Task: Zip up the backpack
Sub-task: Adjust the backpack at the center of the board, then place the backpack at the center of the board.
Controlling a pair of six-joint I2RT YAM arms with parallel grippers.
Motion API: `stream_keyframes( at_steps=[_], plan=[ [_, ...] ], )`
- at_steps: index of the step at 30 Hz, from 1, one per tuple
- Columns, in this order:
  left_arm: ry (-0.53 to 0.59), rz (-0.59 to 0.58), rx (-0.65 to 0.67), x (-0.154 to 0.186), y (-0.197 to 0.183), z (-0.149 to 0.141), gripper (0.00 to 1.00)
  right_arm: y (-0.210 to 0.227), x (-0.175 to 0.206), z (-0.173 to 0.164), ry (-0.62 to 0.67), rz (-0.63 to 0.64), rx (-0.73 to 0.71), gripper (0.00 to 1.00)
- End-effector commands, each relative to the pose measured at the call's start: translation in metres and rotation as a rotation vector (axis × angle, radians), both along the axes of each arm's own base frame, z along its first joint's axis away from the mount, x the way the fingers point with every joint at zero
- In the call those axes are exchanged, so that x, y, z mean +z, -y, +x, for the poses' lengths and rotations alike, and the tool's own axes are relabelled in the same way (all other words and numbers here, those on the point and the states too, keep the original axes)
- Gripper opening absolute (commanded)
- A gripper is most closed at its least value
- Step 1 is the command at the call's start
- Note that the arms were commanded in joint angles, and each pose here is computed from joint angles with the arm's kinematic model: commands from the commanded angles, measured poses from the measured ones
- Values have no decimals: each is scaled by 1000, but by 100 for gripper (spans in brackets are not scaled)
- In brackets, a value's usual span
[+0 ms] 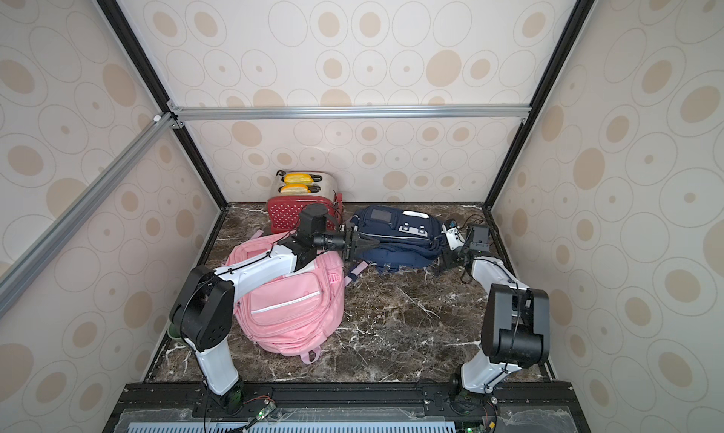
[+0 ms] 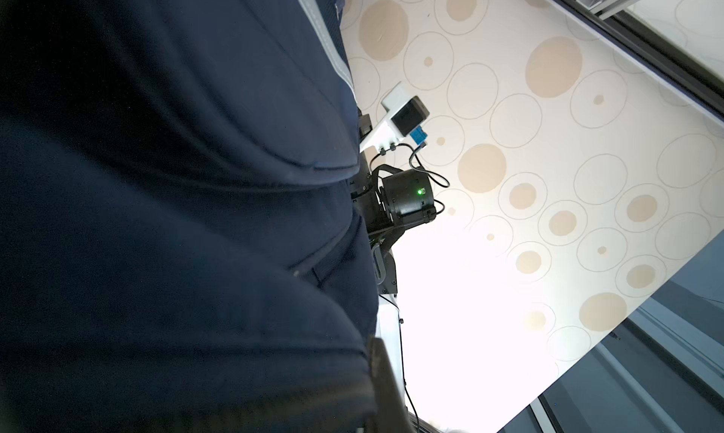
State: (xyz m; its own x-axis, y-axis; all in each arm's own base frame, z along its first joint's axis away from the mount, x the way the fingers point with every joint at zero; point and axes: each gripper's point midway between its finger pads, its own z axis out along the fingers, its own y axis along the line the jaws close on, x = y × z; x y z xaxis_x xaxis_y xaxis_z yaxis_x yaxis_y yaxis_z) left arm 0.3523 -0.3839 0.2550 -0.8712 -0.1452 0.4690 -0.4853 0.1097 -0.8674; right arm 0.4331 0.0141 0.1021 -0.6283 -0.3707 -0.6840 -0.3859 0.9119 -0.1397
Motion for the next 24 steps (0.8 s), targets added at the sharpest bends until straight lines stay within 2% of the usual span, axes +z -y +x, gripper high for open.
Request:
stream_keyframes(
  at_steps=[1,8,10,13,14,19,21,24],
  plan=[
    [136,-134,8,58,-3,-1,0,13,-7,9,-14,-70,-23,0],
    [152,-165,26,73,-4,2,0,29,-1,18,-65,-20,-89,0],
    [153,-163,27,70,-3,3,0,31,1,12,-67,3,-132,25],
    [134,-150,24,56,-4,1,0,21,4,-2,-123,59,-124,46],
    [121,-150,27,51,-5,0,0,16,6,-6,-139,83,-106,49],
    [96,-210,26,53,-3,1,0,-4,-3,-30,-225,139,-1,51],
    [97,-204,14,53,-3,0,0,-6,-7,-39,-249,140,27,50],
    [97,-175,-8,45,-2,-4,0,-12,1,-46,-234,222,73,51]
  ],
)
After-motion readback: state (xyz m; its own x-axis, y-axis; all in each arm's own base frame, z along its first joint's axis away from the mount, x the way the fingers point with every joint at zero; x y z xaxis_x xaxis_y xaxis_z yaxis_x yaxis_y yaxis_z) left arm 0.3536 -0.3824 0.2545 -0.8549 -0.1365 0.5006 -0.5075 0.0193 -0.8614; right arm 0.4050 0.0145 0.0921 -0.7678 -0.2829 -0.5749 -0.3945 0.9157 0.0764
